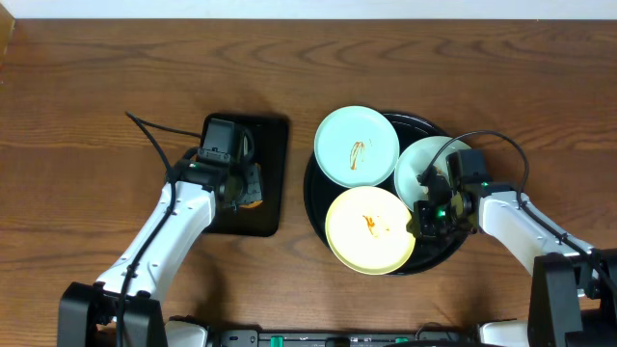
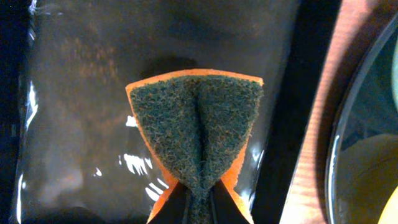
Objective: Clean dirty plates on tray and stack at the side
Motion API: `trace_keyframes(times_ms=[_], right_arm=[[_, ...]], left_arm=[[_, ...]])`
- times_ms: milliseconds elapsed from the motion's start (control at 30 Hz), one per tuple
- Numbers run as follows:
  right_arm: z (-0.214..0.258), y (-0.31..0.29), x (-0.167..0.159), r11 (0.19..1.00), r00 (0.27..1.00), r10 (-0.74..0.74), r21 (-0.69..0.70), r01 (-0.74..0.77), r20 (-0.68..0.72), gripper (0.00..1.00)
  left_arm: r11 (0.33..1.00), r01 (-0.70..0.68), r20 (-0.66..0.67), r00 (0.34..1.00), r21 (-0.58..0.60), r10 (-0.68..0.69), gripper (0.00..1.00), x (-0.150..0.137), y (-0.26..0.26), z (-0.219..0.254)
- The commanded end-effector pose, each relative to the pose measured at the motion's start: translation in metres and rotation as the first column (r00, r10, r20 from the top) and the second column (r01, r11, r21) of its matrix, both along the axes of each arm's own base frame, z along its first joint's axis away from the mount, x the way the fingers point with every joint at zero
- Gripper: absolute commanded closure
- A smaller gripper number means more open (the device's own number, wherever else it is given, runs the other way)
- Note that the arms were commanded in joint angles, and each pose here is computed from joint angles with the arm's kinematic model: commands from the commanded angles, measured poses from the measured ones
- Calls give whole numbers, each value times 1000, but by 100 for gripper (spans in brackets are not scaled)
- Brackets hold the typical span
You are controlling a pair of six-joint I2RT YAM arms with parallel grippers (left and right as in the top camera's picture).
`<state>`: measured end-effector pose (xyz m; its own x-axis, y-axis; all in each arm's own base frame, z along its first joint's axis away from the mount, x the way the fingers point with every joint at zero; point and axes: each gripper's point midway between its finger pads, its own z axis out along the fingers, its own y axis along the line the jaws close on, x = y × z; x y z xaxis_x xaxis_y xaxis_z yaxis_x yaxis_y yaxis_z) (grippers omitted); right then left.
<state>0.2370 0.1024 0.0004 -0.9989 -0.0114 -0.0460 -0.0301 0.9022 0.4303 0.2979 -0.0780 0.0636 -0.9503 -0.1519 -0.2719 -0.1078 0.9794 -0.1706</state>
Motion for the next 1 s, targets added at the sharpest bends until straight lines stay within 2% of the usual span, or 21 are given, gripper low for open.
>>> trace_keyframes(times_ms=[0,300,433,667,967], right_arm=[[-4,3,-5,1000,1000,3,25,-3,-19,99],[-4,3,-4,1000,1000,3,25,-3,-15,99],[-4,3,-4,1000,1000,3,25,-3,-15,99],[-4,3,-4,1000,1000,3,25,-3,-15,99],[-4,3,-4,1000,1000,3,25,-3,-15,99]], left_arm=[[1000,-17,-11,1000,-7,17,92,-3,0,6],[1000,-13,-153,988,11,14,93,-37,4,-3],[1000,-12,-171,985,12,14,92,-41,5,-4],[1000,-12,-162,987,10,13,92,-39,4,-3],[1000,-4,-31,1000,-16,3,93,-6,-2,10]])
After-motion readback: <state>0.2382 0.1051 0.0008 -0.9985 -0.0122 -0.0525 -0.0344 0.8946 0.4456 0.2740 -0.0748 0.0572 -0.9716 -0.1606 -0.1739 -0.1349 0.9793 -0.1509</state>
